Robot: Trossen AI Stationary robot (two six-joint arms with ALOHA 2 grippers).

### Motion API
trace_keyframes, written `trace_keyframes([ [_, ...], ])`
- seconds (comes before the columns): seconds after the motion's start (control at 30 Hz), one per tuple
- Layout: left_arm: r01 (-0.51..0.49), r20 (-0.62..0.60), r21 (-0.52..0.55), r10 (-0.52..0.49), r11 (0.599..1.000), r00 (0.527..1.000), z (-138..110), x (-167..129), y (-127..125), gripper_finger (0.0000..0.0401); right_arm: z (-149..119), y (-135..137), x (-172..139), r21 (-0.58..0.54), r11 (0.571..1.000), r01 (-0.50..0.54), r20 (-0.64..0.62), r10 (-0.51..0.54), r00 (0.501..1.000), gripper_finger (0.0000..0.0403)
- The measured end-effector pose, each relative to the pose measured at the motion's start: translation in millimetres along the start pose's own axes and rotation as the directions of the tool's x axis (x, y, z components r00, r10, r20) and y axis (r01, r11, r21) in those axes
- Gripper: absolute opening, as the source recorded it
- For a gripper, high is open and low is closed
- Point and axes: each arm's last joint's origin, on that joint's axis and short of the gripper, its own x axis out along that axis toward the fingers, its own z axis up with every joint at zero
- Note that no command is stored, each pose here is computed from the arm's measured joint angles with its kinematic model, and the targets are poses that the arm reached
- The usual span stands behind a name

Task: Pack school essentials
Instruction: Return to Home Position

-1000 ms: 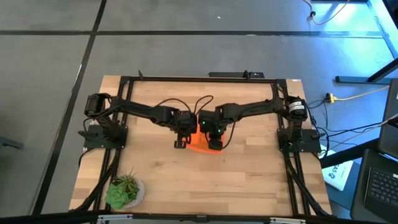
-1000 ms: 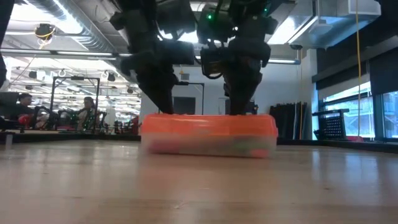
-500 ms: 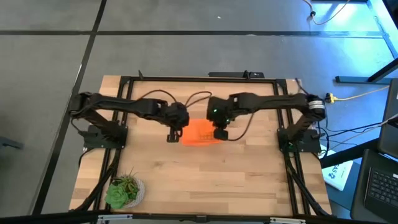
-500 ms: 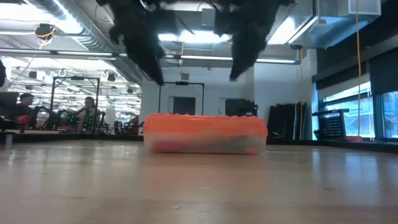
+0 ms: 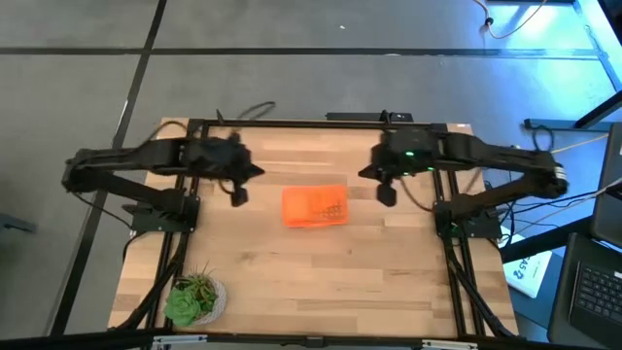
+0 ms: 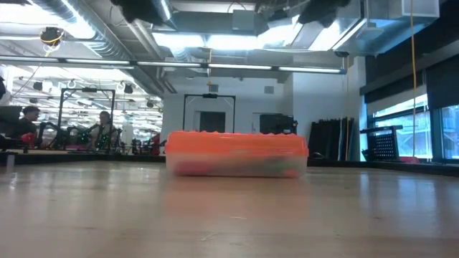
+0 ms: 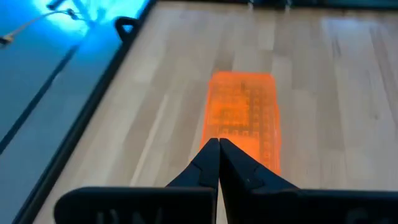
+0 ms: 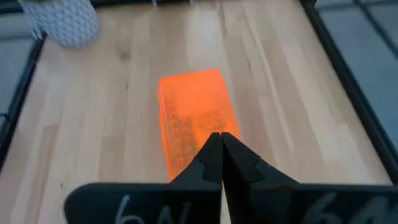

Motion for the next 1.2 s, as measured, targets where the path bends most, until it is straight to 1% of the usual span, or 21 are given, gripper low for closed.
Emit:
trace_keyframes([
  [0.17, -0.014, 0.109, -0.111, 0.026, 0.994, 0.994, -25, -35, 9, 0.0000, -34, -5, -23, 0.056, 0.998, -0.024, 0.146, 0.016, 0.989, 0.0000],
  [0.33, 0.013, 0.252, -0.213, 0.042, 0.977, 0.967, -60, -60, 16, 0.0000, -67, -10, -37, 0.103, 0.990, -0.091, 0.306, 0.056, 0.950, 0.0000],
  [0.5, 0.078, 0.430, -0.270, 0.047, 0.960, 0.901, -95, -75, 21, 0.0000, -94, -13, -47, 0.120, 0.987, -0.111, 0.408, 0.052, 0.911, 0.0000],
  [0.63, 0.117, 0.520, -0.285, 0.051, 0.951, 0.853, -119, -83, 24, 0.0000, -112, -12, -53, 0.134, 0.984, -0.120, 0.453, 0.047, 0.890, 0.0000],
  [0.8, 0.155, 0.609, -0.291, 0.058, 0.944, 0.791, -142, -95, 28, 0.0000, -133, -10, -63, 0.145, 0.979, -0.142, 0.520, 0.046, 0.853, 0.0000],
  [0.87, 0.168, 0.639, -0.292, 0.061, 0.941, 0.767, -148, -100, 29, 0.0000, -142, -9, -67, 0.142, 0.979, -0.145, 0.544, 0.045, 0.838, 0.0000],
  [0.9, 0.166, 0.639, -0.295, 0.066, 0.941, 0.766, -147, -100, 29, 0.0000, -146, -9, -69, 0.138, 0.980, -0.147, 0.558, 0.045, 0.828, 0.0000],
  [0.97, 0.150, 0.622, -0.286, 0.064, 0.946, 0.780, -148, -99, 29, 0.0000, -154, -8, -73, 0.132, 0.980, -0.147, 0.584, 0.043, 0.811, 0.0000],
  [1.03, 0.151, 0.646, -0.276, 0.067, 0.949, 0.760, -145, -102, 30, 0.0000, -162, -7, -78, 0.128, 0.981, -0.146, 0.615, 0.037, 0.788, 0.0000],
  [1.07, 0.147, 0.642, -0.280, 0.071, 0.949, 0.763, -146, -101, 30, 0.0000, -166, -7, -80, 0.127, 0.981, -0.145, 0.630, 0.033, 0.776, 0.0000],
  [1.13, 0.134, 0.617, -0.282, 0.073, 0.950, 0.784, -149, -96, 29, 0.0000, -174, -7, -83, 0.127, 0.982, -0.139, 0.654, 0.023, 0.756, 0.0000],
  [1.2, 0.138, 0.625, -0.282, 0.073, 0.949, 0.777, -149, -97, 29, 0.0000, -182, -6, -85, 0.123, 0.982, -0.141, 0.680, 0.021, 0.733, 0.0000],
])
